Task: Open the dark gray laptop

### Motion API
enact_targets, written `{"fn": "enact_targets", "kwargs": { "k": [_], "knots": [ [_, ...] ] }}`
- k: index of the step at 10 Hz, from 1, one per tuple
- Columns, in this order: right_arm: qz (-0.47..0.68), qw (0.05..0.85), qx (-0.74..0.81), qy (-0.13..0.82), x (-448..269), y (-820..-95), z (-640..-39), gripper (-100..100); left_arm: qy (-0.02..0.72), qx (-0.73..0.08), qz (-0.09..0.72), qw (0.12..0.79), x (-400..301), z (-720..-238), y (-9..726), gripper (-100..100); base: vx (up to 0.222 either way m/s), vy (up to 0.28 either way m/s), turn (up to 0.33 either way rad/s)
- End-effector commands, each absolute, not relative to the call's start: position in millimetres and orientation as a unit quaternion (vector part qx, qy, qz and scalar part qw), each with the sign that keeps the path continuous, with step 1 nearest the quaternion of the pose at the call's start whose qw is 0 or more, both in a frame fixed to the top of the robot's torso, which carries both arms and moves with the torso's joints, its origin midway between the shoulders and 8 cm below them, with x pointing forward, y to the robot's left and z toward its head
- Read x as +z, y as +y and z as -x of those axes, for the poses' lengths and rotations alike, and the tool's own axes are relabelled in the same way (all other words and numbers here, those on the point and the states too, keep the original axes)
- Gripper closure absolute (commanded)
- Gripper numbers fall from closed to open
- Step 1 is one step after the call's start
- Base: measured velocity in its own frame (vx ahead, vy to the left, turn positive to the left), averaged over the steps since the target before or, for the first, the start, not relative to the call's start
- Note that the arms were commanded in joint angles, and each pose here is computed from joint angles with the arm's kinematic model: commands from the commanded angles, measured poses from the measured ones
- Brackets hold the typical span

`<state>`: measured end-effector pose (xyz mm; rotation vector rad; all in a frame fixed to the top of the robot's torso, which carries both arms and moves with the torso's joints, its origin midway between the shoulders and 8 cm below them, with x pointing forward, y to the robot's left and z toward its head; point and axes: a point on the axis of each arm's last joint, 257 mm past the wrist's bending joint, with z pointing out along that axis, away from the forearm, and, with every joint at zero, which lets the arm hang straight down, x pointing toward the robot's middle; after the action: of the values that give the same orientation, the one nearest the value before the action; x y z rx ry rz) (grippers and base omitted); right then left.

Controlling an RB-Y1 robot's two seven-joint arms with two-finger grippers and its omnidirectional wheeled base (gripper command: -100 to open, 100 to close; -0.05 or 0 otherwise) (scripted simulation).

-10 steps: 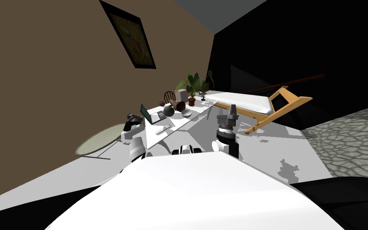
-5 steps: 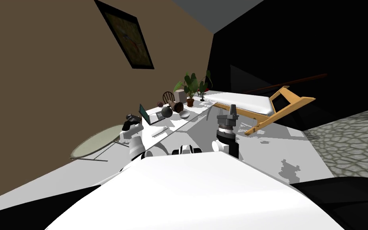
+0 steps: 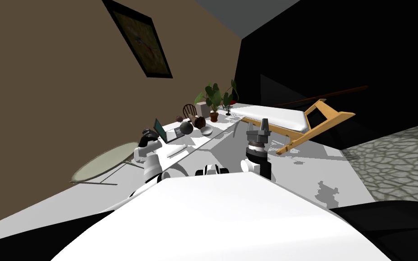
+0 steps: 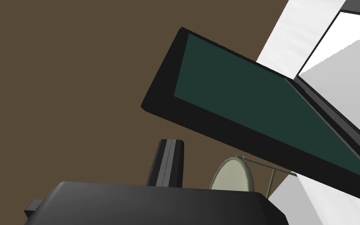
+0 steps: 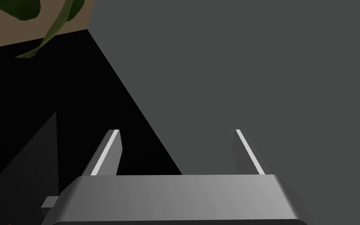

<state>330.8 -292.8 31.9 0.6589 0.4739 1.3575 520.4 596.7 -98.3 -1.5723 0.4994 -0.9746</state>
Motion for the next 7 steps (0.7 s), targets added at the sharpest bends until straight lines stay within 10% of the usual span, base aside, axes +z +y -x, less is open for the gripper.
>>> {"fn": "enact_targets", "kwargs": {
  "k": [1, 2, 3, 7],
  "knots": [
    [-0.296, 0.703, 0.610, 0.213, 31.9, -292.8, -330.8, 0, 0.254, -0.381, 0.655, 0.602, -94.9, -523.1, 599.0, 100, 0.044, -0.083, -0.008],
    [-0.296, 0.703, 0.610, 0.213, 32.0, -292.8, -330.8, 0, 0.244, -0.387, 0.660, 0.596, -96.7, -520.6, 600.2, 100, 0.012, -0.031, 0.003],
    [-0.296, 0.703, 0.610, 0.213, 32.0, -292.8, -330.8, 0, 0.223, -0.400, 0.669, 0.585, -91.6, -519.1, 601.6, -100, 0.029, -0.023, -0.008],
    [-0.296, 0.703, 0.610, 0.213, 32.0, -292.8, -330.8, 0, 0.180, -0.427, 0.687, 0.559, -83.9, -516.2, 603.0, -100, 0.047, -0.034, -0.001]
  ]
}}
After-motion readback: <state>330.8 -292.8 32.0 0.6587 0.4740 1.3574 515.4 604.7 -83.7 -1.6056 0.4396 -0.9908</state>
